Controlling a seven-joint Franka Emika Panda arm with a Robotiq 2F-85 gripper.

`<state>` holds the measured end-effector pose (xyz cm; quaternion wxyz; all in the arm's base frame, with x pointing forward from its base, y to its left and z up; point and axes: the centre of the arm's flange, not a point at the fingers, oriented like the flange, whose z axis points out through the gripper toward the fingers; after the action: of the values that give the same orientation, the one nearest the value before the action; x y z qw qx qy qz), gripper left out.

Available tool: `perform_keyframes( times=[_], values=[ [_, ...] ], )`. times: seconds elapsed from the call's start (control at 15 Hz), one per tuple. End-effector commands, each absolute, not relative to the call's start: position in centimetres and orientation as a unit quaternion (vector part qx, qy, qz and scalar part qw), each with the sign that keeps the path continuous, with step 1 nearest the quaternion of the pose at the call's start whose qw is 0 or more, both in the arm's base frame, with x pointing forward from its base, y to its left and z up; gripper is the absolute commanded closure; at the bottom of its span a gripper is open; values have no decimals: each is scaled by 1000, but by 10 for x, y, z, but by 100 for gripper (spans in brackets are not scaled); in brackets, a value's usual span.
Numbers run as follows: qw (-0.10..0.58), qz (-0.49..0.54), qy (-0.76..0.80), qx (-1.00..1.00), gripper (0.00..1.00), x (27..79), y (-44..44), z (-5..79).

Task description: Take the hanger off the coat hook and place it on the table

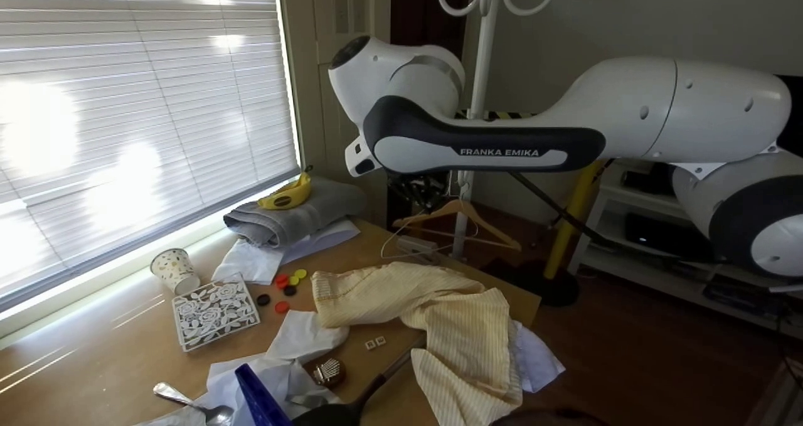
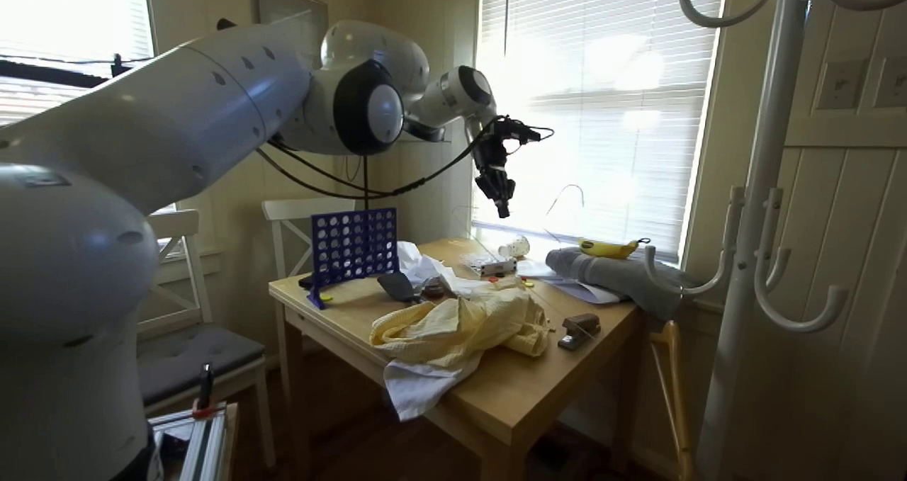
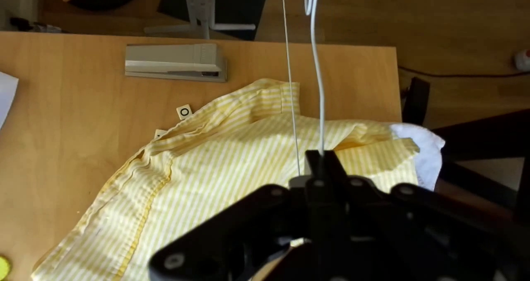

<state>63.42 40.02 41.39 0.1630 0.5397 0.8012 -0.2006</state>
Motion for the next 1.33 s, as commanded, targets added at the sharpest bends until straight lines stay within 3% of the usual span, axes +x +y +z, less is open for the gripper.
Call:
perform_keyframes(
  times=[0.0,0.6,0.67,1.07,1.27],
  values=[
    [206,-237,829,463,99,684,457,427],
    [183,-261,916,245,99,669,498,387],
    [177,-262,903,291,97,617,450,376],
    [175,-259,913,261,97,617,455,372],
    [203,-309,895,249,99,637,481,368]
  ],
)
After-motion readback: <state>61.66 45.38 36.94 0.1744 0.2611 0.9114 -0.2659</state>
